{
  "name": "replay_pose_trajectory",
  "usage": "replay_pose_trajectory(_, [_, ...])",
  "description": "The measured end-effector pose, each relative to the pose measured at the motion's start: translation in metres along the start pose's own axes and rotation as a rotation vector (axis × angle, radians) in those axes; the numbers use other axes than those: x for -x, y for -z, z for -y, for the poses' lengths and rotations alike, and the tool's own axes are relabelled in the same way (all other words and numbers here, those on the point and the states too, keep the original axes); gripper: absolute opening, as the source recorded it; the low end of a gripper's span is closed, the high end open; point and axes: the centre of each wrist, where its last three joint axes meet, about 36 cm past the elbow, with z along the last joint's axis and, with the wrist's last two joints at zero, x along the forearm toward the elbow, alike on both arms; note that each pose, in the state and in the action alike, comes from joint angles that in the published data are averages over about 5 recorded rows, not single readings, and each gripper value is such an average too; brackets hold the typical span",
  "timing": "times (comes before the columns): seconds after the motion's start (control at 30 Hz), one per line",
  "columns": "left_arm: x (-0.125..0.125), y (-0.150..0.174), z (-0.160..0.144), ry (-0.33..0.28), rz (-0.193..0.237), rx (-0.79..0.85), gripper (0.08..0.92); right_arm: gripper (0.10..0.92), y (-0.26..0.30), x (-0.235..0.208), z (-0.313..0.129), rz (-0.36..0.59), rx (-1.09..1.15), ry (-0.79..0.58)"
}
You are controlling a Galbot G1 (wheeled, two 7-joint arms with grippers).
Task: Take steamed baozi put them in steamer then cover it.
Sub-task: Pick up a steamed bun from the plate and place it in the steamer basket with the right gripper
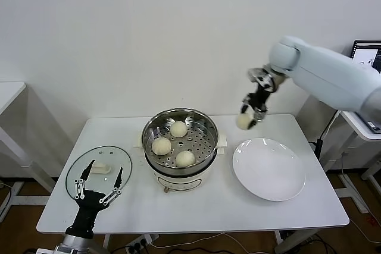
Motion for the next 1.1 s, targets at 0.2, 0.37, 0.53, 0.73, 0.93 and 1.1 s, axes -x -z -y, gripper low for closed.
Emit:
replay_pose_trajectory(0.2, [0.001,0.0,0.003,-0.002,0.003,-0.007,0.823,0.653,0.067,0.008,0.02,-0.009,-0.074,0.024])
replay_pose_trajectory(0.37, [0.001,0.001,0.002,0.0,0.008,-0.004,0.823,0.653,0.106,0.03,0.03,-0.032,-0.115,0.04])
replay_pose_trajectory(0.53, [0.001,0.001,0.0,0.003,0.01,0.0,0.823,0.653,0.127,0.056,0.035,-0.053,-0.135,0.054])
replay_pose_trajectory(0.73, [0.002,0.001,-0.001,0.004,0.013,0.001,0.823,0.653,0.14,0.088,0.036,-0.064,-0.142,0.055])
replay_pose_trajectory(0.93, [0.002,0.001,-0.001,0.004,0.015,0.002,0.823,0.653,0.145,0.113,0.037,-0.072,-0.144,0.053])
replay_pose_trajectory(1.1, [0.002,0.001,-0.002,0.006,0.015,0.003,0.823,0.653,0.145,0.127,0.037,-0.082,-0.142,0.053])
